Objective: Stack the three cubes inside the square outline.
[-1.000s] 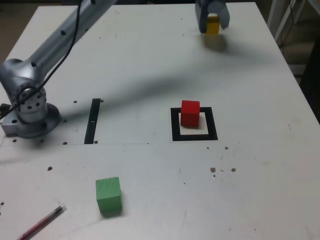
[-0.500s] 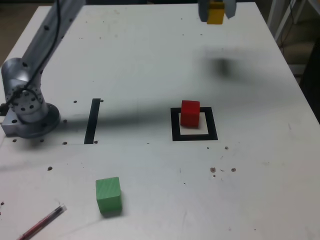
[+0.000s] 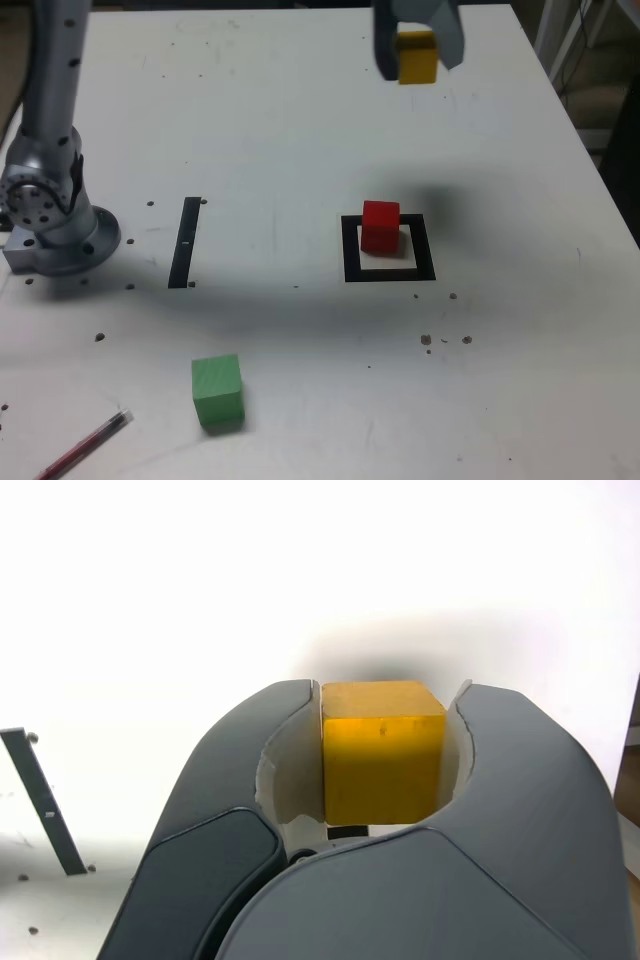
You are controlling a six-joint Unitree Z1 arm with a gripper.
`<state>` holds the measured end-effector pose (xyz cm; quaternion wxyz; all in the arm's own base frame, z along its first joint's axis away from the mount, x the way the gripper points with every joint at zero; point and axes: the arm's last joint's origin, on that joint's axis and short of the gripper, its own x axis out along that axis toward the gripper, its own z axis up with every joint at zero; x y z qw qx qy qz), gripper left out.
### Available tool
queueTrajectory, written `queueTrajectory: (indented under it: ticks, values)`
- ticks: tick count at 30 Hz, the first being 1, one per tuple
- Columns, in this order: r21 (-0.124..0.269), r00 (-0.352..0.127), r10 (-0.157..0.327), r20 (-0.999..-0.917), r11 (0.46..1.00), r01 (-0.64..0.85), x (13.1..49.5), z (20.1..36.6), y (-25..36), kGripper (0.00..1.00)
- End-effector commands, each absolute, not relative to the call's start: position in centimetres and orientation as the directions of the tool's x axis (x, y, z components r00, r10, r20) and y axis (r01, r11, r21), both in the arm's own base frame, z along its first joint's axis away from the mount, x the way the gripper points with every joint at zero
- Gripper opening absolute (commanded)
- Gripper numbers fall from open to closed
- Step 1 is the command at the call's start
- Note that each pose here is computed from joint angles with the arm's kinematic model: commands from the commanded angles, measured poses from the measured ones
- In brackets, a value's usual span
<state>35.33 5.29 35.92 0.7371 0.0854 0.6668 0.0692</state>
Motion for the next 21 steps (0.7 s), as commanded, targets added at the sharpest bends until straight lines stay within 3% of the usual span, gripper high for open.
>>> queueTrajectory:
  ticks: [1,13,21]
  values:
    - [0.201,-0.015,0.201,-0.9794,0.979,0.042,33.5,32.8,4.1,0.24]
    - [0.197,-0.019,0.199,-0.9798,0.978,0.065,30.4,29.6,-2.2,0.23]
    - [0.188,-0.007,0.189,-0.982,0.979,0.079,30.5,29.5,-4.5,0.23]
